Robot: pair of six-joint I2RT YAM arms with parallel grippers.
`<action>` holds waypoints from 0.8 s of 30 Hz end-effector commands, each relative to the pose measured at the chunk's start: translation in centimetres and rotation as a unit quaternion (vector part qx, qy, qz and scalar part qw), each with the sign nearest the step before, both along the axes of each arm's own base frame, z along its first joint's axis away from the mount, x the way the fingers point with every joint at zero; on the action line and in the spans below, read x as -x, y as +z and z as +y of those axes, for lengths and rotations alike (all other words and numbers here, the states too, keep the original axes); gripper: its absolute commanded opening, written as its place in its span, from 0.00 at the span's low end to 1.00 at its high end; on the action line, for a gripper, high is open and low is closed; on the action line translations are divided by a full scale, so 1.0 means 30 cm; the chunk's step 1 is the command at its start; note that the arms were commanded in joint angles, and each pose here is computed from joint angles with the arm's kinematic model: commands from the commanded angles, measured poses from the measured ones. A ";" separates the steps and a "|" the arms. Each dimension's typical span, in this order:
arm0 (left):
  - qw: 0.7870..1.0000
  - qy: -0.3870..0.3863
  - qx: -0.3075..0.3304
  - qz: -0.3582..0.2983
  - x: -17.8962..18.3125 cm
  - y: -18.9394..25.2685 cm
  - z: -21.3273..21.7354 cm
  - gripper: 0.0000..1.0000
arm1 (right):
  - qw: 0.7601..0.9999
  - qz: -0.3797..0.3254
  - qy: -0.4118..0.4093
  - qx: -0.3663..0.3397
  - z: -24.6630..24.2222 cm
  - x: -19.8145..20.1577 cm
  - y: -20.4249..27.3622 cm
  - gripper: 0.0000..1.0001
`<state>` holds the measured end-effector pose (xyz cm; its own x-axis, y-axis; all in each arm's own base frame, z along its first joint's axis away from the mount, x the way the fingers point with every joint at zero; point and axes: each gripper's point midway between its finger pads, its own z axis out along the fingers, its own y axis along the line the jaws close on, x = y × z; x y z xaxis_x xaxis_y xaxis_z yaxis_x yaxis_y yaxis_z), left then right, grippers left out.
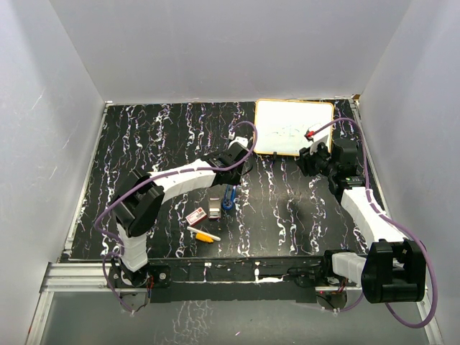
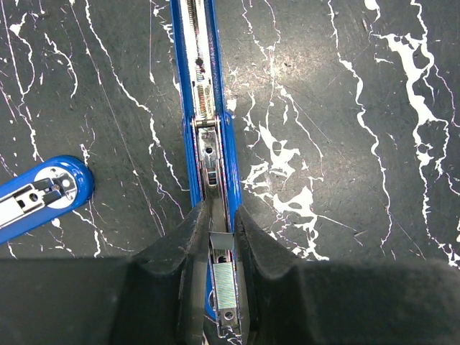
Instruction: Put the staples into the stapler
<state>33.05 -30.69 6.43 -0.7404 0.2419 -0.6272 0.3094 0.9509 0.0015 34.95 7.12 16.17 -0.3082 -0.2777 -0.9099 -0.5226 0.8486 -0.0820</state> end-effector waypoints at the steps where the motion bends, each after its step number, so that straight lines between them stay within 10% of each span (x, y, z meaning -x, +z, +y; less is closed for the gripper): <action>1: 1.000 -0.002 -0.002 -0.008 0.004 0.022 0.011 0.00 | 1.000 -0.027 0.000 -0.007 -0.001 -0.006 0.047 0.38; 24: 1.000 0.002 0.017 -0.021 0.002 0.096 0.006 0.00 | 1.000 -0.019 -0.003 -0.004 -0.008 -0.010 0.029 0.38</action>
